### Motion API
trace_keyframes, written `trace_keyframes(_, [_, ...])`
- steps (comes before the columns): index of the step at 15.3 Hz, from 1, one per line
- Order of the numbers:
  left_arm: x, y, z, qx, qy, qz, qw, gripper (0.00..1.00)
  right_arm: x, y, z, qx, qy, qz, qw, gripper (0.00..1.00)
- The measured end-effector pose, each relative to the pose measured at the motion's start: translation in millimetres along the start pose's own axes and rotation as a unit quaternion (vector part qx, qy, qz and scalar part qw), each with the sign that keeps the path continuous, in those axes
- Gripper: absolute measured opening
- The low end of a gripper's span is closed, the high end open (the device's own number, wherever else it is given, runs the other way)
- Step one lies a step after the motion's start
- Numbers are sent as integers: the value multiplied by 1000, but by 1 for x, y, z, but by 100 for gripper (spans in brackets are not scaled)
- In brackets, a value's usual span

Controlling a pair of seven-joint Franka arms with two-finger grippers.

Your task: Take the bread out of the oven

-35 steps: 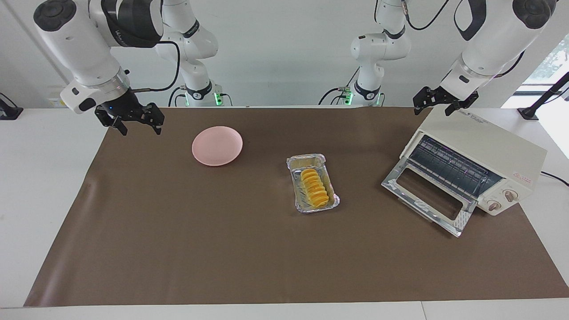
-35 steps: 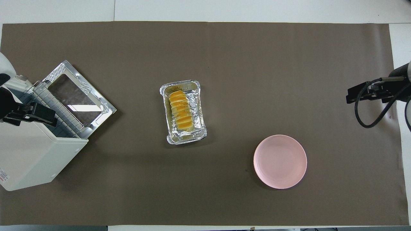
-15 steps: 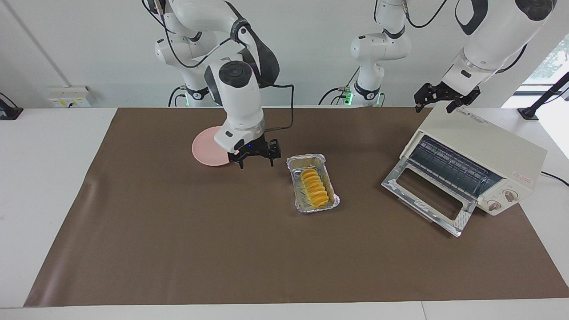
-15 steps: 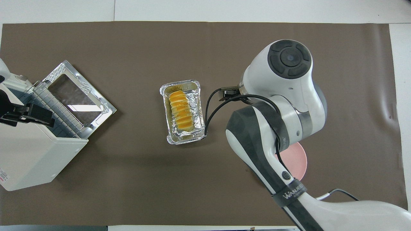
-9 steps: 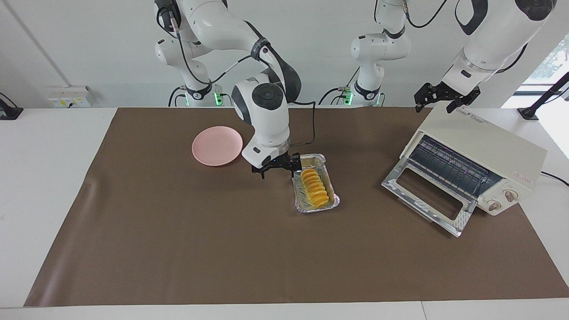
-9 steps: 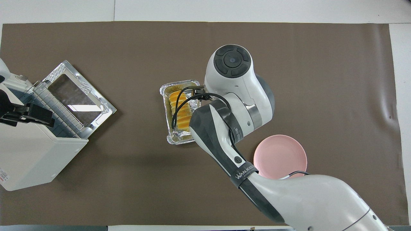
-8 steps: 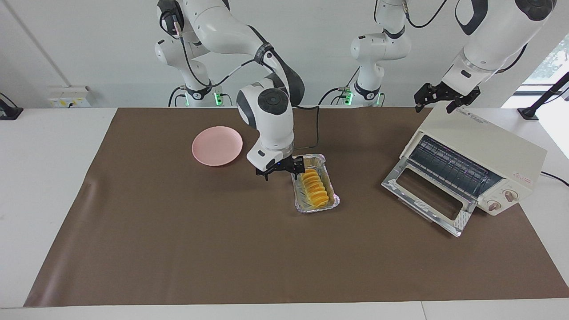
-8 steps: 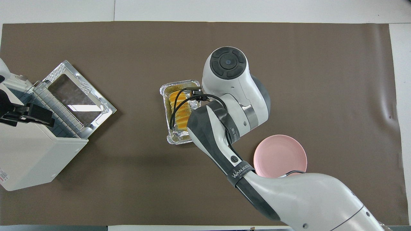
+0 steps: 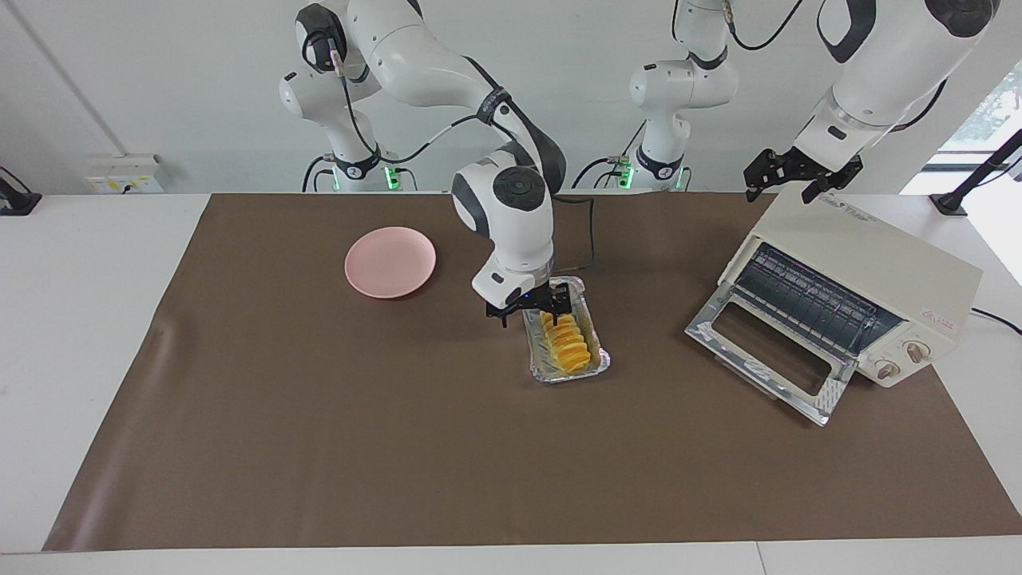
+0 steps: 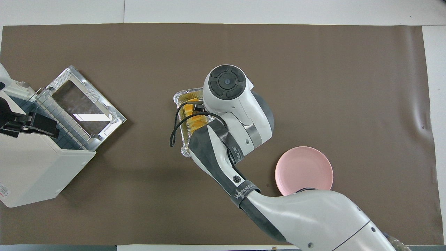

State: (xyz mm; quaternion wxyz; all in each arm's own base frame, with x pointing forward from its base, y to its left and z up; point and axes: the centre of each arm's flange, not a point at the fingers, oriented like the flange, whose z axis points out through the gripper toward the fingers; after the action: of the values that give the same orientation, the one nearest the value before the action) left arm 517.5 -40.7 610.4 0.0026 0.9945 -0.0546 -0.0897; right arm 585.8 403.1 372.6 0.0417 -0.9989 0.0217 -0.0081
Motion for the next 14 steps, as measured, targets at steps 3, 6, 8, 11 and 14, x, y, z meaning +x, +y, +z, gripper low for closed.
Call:
trace_keyframes(3, [0, 0, 0, 0, 0, 0, 1000, 100, -1, -1, 14, 1, 2, -1, 1000, 100])
trace_keyframes(6, [0, 0, 0, 0, 0, 0, 1000, 100, -2, 1, 26, -2, 0, 0, 1000, 100])
trace_keyframes(8, [0, 0, 0, 0, 0, 0, 1000, 100, -4, 3, 33, -4, -2, 1, 1000, 100])
trace_keyframes(11, [0, 0, 0, 0, 0, 0, 1000, 100, -8, 8, 49, -6, -3, 2, 1000, 100])
trace_keyframes(14, [0, 0, 0, 0, 0, 0, 1000, 100, -10, 11, 57, -2, 4, 3, 1000, 95])
